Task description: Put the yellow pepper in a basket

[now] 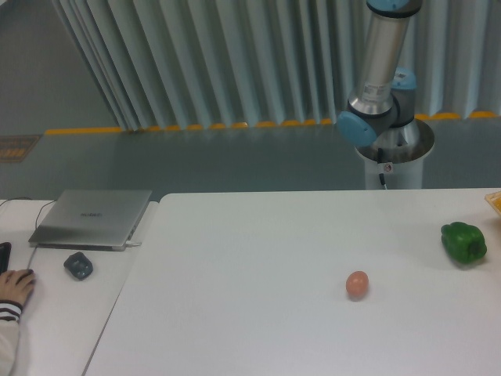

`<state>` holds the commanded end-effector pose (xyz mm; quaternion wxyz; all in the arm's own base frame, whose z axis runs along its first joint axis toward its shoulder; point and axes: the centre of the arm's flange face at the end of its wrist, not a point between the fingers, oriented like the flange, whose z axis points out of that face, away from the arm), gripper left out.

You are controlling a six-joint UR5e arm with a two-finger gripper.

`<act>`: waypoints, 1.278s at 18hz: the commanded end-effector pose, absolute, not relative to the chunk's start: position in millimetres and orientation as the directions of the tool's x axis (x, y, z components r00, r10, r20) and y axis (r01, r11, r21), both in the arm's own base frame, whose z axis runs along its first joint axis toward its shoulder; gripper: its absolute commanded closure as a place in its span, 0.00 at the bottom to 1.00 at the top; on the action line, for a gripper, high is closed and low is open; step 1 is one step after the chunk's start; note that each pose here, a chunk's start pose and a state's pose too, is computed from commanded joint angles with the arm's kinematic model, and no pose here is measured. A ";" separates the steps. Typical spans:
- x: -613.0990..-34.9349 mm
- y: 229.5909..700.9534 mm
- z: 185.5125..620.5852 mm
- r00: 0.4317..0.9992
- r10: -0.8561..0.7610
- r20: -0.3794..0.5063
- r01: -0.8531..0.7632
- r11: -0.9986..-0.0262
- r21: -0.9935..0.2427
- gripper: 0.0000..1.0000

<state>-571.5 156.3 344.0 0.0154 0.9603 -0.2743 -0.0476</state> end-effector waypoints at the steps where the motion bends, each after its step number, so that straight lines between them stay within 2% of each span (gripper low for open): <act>1: -569.5 162.5 344.9 0.841 -0.535 -0.085 -0.532 -0.845 0.055 0.00; 6: -553.8 210.5 362.7 0.852 -0.513 -0.104 -0.509 -0.858 0.064 0.00; 11: -502.7 263.2 418.6 0.791 -0.604 -0.096 -0.602 -0.797 0.049 0.00; 15: -475.7 298.9 446.4 0.741 -0.661 -0.115 -0.659 -0.750 0.061 0.00; 19: -462.6 317.3 448.7 0.718 -0.686 -0.118 -0.684 -0.727 0.063 0.00; 23: -448.1 341.3 435.4 0.691 -0.718 -0.080 -0.717 -0.695 0.054 0.00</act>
